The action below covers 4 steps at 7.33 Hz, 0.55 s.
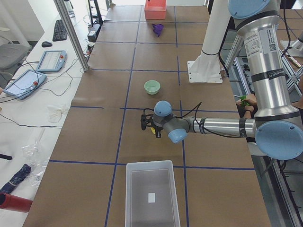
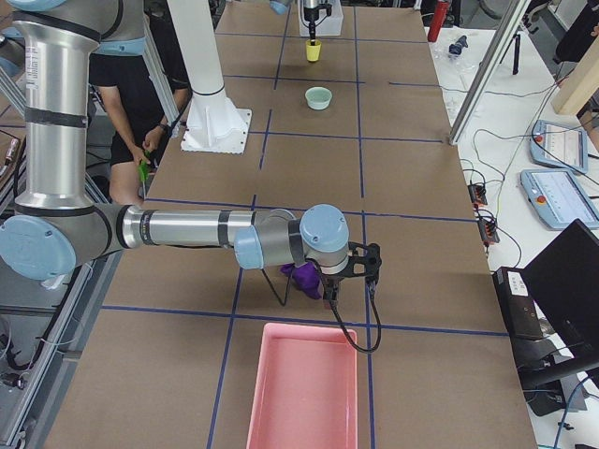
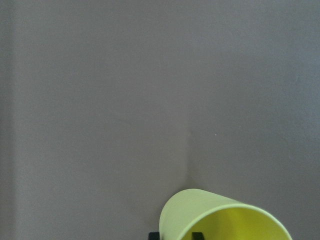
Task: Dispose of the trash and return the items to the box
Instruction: 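Grasp the yellow cup with the left gripper and lift it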
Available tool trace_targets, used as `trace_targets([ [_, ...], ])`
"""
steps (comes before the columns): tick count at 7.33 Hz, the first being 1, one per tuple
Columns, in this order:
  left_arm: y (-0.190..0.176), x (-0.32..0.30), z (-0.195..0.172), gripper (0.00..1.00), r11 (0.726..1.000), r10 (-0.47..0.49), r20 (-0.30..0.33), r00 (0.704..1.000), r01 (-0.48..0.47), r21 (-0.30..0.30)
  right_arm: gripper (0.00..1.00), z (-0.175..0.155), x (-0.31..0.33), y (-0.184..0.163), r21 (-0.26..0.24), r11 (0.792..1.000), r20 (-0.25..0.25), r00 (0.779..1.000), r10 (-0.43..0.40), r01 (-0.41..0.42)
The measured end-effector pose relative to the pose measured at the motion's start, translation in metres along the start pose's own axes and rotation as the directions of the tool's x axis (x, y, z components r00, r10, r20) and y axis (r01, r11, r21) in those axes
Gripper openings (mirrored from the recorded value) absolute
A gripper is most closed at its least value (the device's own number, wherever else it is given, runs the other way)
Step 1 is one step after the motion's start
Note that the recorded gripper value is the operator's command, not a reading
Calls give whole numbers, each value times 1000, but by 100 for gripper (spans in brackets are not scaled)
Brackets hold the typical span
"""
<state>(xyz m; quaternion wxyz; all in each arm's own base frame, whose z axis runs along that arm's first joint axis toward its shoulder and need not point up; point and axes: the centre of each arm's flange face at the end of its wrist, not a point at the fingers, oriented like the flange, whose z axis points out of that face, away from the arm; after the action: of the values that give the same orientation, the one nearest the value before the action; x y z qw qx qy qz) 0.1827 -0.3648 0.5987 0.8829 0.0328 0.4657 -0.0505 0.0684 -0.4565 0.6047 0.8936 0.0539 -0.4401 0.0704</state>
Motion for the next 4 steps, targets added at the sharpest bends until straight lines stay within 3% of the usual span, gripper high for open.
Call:
trace_targets([
  [2, 1, 18, -21, 0, 999, 2, -55, 999, -4, -39, 100, -1, -11, 2, -1, 1000, 17, 1000, -22, 22],
  [4, -3, 32, -44, 0, 999, -7, -78, 997, 4, -41, 100, 22, -34, 6, -35, 999, 13, 1000, -22, 22],
])
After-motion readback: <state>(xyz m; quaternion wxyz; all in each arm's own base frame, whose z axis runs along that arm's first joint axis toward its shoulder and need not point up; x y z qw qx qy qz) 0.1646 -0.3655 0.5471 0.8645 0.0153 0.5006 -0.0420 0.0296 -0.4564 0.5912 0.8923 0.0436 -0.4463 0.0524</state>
